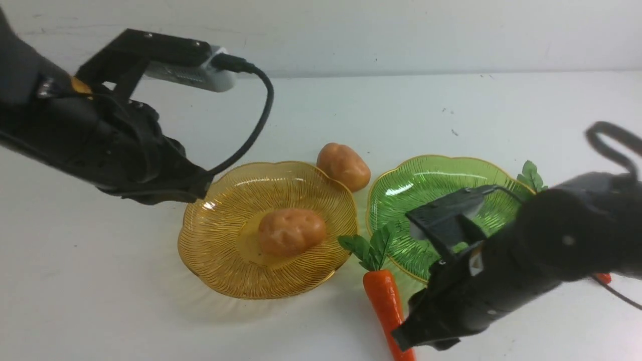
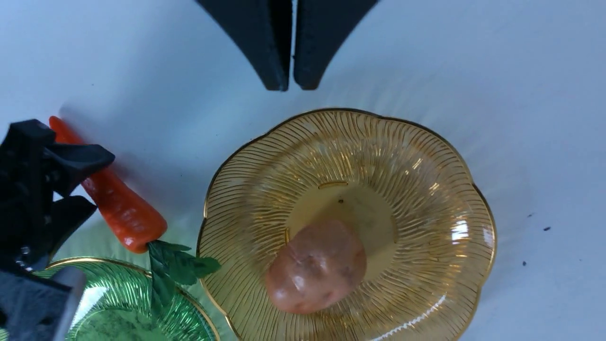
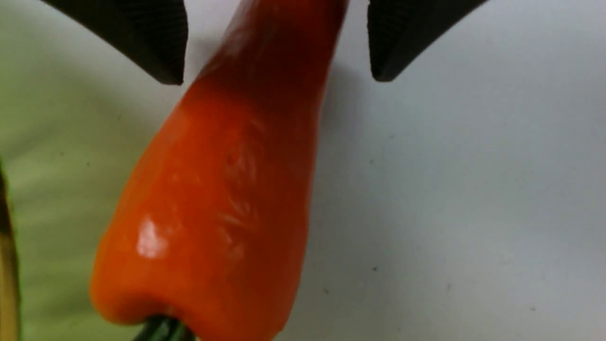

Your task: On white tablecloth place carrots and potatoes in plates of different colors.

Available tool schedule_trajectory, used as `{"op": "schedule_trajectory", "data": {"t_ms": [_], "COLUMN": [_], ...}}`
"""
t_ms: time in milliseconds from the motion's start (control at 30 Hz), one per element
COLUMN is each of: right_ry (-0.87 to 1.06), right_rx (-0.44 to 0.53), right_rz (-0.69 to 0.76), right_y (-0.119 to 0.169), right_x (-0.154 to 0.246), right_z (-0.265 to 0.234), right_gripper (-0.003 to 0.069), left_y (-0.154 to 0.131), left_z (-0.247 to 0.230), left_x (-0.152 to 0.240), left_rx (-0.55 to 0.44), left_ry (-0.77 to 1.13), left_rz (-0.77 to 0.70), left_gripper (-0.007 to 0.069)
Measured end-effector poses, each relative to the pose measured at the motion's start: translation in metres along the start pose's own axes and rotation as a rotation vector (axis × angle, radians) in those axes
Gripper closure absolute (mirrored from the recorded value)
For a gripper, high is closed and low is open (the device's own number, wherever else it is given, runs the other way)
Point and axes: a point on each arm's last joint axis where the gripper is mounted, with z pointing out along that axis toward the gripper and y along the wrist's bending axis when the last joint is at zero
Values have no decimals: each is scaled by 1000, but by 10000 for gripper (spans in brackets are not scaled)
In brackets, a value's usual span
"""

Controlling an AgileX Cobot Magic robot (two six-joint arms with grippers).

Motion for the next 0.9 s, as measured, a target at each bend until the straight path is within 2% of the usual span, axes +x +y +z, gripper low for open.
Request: {"op": "schedule_trajectory", "data": {"t_ms": [67, 100, 167, 200, 333, 433, 533, 700, 767, 900], "right_ry": [12, 13, 29, 55, 121, 100, 14, -215, -272, -274], "right_rx": [6, 7, 6, 4, -4, -17, 19, 106, 121, 105], "right_rz": [-5, -5, -10, -16, -34, -56, -95, 65, 117, 166], "right_y": [-1, -1, -1, 0, 2, 7, 3, -48, -73, -100], "right_x": [-2, -2, -2, 0, 7, 15, 21, -1, -14, -29], "right_z": [5, 6, 5, 4, -12, -53, -93, -137, -139, -127], "right_gripper": [207, 243, 338, 411, 406, 406, 406, 406, 406, 403], "left_y": [0, 1, 1, 1, 1, 1, 1, 1, 1, 1], "left_z": [-1, -1, 0, 0, 1, 1, 1, 1, 1, 1], "left_x": [2, 2, 3, 3, 4, 4, 3, 3, 4, 4], "left_rx": [-9, -12, -13, -14, -16, -16, -17, -17, -15, -13], "left_ry": [4, 7, 12, 12, 15, 15, 9, 9, 13, 15], "left_rz": [6, 8, 8, 9, 9, 9, 9, 9, 9, 7], "left_gripper": [629, 629, 629, 629, 629, 629, 629, 629, 629, 629]}}
